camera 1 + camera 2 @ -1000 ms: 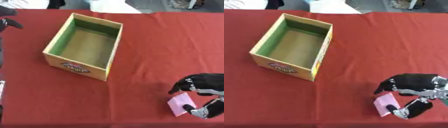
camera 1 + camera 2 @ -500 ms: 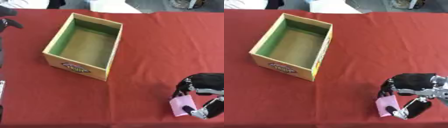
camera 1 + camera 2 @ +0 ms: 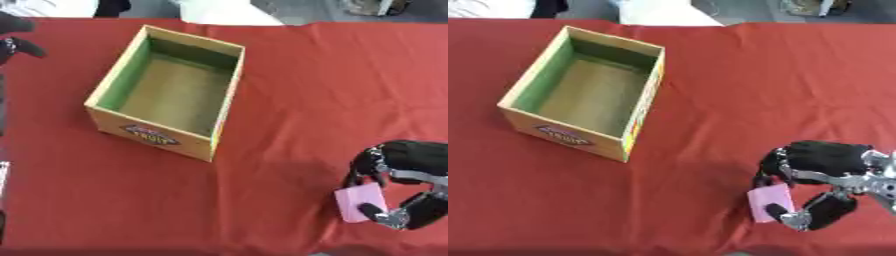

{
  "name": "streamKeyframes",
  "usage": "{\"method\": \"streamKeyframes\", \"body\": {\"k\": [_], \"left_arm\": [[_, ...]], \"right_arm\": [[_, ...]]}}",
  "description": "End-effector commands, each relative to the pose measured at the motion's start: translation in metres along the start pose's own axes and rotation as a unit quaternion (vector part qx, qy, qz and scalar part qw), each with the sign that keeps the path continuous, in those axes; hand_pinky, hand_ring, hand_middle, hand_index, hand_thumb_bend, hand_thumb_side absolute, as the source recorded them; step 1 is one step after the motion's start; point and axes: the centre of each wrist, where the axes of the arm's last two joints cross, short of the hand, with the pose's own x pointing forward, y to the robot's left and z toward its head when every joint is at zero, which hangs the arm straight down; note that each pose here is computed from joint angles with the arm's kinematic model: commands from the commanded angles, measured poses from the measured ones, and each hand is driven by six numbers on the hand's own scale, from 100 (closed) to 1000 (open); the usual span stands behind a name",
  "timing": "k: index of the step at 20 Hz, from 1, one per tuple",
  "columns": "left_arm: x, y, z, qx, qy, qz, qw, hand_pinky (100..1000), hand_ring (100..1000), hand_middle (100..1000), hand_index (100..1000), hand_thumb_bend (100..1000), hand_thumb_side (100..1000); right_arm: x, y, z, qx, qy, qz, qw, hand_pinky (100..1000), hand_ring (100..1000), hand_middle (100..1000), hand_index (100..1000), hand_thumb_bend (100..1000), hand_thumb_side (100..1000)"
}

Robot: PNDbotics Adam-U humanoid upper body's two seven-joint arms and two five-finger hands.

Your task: Pick up objects on the table and place them in the box.

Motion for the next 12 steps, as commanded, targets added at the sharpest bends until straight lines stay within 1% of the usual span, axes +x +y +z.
{"method": "streamKeyframes", "body": {"k": [1, 4, 6, 10, 12], "left_arm": [[0.005, 0.001, -0.005, -0.006, -0.012, -0.005, 1.000, 524, 677, 587, 761, 100, 746], [0.005, 0.001, -0.004, -0.007, -0.012, -0.006, 1.000, 525, 678, 587, 761, 100, 745], [0.005, 0.001, -0.004, -0.008, -0.011, -0.006, 1.000, 525, 679, 588, 761, 100, 745], [0.005, 0.001, -0.004, -0.011, -0.011, -0.006, 1.000, 525, 679, 588, 761, 100, 744], [0.005, 0.001, -0.005, -0.012, -0.011, -0.005, 1.000, 525, 679, 588, 761, 100, 744]], "right_arm": [[-0.002, -0.009, 0.007, -0.026, 0.004, -0.014, 1.000, 625, 348, 272, 528, 100, 228], [-0.001, -0.019, 0.011, -0.045, 0.002, -0.028, 0.999, 625, 345, 270, 527, 100, 220], [0.002, -0.032, 0.012, -0.059, -0.003, -0.024, 0.998, 626, 344, 271, 532, 100, 214], [0.013, -0.071, 0.014, -0.092, -0.024, -0.006, 0.995, 627, 339, 266, 531, 100, 197], [0.019, -0.088, 0.014, -0.098, -0.032, 0.005, 0.995, 627, 343, 269, 529, 100, 188]]}}
